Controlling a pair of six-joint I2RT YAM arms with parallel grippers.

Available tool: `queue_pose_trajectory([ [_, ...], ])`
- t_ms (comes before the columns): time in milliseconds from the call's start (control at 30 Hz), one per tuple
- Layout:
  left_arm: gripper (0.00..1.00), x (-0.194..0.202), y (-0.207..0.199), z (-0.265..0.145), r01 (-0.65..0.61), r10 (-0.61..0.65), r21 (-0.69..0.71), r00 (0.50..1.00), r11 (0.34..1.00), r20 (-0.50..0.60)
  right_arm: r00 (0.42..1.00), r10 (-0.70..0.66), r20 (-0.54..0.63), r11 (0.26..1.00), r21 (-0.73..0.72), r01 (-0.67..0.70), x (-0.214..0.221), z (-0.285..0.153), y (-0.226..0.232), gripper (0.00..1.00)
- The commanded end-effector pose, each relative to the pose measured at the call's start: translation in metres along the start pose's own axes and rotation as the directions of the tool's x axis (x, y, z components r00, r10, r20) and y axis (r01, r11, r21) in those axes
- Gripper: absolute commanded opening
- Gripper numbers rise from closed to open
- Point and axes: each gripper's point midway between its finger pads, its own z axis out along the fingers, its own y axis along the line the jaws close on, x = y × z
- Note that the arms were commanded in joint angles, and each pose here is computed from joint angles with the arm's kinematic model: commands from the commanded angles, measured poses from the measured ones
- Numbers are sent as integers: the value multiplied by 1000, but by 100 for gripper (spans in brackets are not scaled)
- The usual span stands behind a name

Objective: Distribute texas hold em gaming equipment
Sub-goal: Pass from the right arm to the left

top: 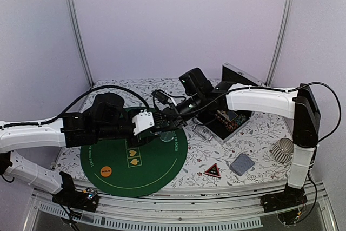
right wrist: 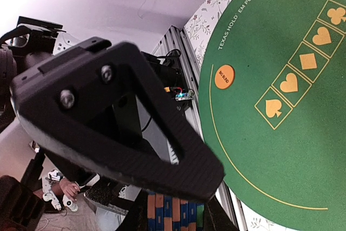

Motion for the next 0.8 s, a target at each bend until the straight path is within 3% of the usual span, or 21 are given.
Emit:
queue_pose_trajectory([
  [0,56,-18,7,-7,0,1,-25,999,1000,54,998,-57,16,997,-50,57,-12,1,17,2],
  [100,43,-15,3,-7,2,-2,-10,999,1000,51,998,-57,15,997,-50,58,-12,1,18,2],
  [167,26,-15,2,-7,7,-6,-7,999,1000,54,999,-51,10,998,-45,52,-10,1,15,2],
  [233,2,-16,4,-9,22,-21,-13,998,1000,56,999,-52,8,998,-39,52,-9,2,13,2],
  [367,0,-16,2,-13,90,-90,-2,994,996,63,999,-48,15,999,-13,49,-8,2,7,3],
  [500,0,-2,-6,-12,254,-254,20,967,967,12,999,-42,27,999,30,41,-10,2,-3,38],
  [600,0,18,-14,-11,376,-375,11,926,927,-53,999,-40,26,998,45,39,-9,1,-9,56],
  [700,0,40,-27,-12,510,-508,-4,854,860,-113,998,-45,47,996,83,41,-12,-6,-16,68],
  [767,0,59,-35,-12,607,-605,-42,781,794,-154,997,-49,62,993,113,42,-14,-12,-21,82],
])
